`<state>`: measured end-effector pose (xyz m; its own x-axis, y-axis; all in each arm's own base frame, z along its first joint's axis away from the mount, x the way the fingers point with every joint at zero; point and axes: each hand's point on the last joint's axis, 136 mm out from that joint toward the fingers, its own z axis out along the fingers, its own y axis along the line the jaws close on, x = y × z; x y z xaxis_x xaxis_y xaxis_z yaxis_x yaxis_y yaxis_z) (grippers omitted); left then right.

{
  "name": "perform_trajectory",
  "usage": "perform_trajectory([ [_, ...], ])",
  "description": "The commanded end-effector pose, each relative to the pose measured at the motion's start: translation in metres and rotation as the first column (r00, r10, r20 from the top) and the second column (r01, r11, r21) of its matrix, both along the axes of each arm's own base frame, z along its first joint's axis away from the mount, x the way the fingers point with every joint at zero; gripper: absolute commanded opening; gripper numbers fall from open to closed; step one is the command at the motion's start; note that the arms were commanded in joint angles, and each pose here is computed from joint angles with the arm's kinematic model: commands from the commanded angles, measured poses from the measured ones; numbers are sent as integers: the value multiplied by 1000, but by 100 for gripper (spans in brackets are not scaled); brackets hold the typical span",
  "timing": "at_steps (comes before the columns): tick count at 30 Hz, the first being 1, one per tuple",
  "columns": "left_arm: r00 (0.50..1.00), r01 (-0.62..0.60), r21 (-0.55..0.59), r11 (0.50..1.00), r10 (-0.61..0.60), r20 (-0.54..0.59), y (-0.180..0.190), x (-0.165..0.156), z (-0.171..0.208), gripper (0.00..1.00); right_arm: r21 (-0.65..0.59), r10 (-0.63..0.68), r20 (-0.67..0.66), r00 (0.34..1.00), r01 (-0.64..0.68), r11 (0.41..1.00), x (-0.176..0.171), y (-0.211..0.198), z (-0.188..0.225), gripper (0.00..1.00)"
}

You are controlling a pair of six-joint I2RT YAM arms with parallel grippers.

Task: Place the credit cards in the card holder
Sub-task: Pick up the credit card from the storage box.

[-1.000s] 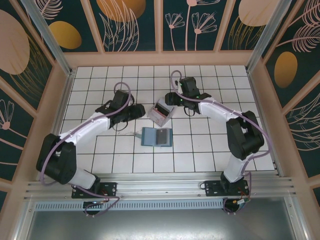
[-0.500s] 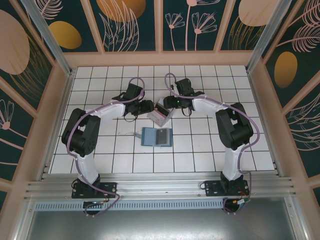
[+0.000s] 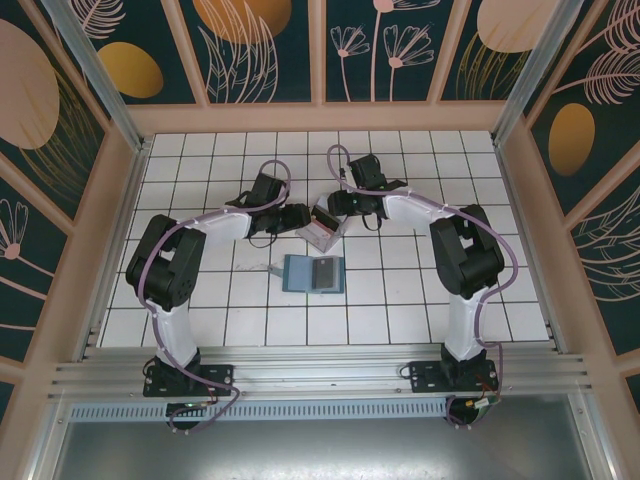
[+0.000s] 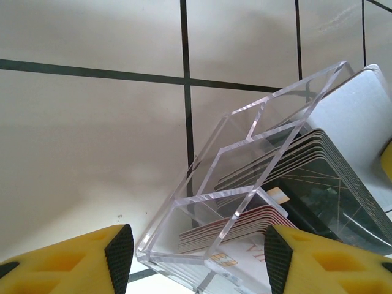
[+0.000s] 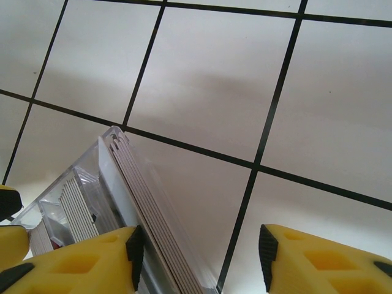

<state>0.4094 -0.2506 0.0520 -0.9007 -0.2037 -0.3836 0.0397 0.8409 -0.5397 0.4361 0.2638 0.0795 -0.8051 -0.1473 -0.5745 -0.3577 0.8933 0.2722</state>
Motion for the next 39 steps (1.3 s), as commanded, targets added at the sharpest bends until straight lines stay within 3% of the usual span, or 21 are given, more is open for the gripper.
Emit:
perform_trajectory([
  [1, 997, -7, 33, 999, 9, -80, 10, -19, -24, 61, -24, -20, 36, 999, 21, 999, 6, -6, 16, 51],
  [17, 996, -8, 30, 1000, 11, -86, 11, -21, -25, 60, -7, -23, 76, 997, 24, 1000, 8, -7, 33, 43],
  [30, 997, -13, 32, 999, 16, -81, 11, -21, -22, 60, -11, -5, 81, 997, 6, 1000, 6, -6, 35, 23],
  [39, 996, -17, 31, 999, 19, -81, 12, -21, -22, 60, -40, 13, 109, 994, -9, 999, 8, -9, 45, 16],
])
